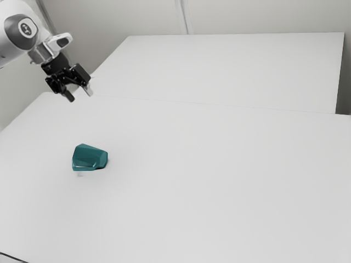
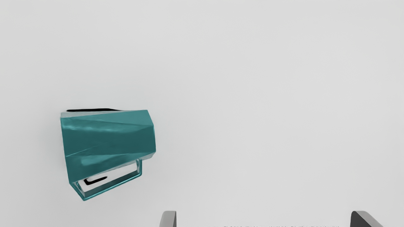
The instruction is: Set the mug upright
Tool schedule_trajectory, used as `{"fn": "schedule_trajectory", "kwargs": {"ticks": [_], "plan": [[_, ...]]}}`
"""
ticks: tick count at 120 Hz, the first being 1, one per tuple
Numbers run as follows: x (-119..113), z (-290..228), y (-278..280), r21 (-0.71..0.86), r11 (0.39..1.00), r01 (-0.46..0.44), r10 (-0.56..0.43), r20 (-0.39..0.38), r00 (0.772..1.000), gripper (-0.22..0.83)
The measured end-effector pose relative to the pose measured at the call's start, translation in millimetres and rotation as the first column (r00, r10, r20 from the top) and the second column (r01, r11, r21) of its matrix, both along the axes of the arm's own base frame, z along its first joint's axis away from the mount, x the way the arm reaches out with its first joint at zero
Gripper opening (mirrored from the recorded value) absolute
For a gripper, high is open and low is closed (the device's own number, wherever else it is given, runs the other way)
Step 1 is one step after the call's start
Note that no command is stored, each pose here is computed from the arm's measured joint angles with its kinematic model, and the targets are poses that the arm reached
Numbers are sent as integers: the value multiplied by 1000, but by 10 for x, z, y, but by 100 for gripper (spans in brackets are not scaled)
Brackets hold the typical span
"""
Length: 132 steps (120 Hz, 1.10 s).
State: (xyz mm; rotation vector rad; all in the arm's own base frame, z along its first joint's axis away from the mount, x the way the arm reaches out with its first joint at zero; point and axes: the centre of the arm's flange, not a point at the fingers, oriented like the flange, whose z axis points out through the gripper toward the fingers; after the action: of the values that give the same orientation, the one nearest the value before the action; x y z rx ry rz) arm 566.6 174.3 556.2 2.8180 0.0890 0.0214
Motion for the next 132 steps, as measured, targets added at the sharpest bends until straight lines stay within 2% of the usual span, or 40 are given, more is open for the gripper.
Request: {"fn": "schedule_trajectory", "kwargs": {"ticks": [30, 55, 92, 132], "plan": [[-318, -349, 701, -152, 988, 7, -4, 24, 1000, 62], [-358, -1028, 1156, -239, 970, 31, -31, 2, 1000, 62], [-394, -1801, 1511, -334, 940, 75, -70, 27, 997, 61], [-342, -2344, 1610, -434, 897, 86, -40, 115, 993, 61]]}}
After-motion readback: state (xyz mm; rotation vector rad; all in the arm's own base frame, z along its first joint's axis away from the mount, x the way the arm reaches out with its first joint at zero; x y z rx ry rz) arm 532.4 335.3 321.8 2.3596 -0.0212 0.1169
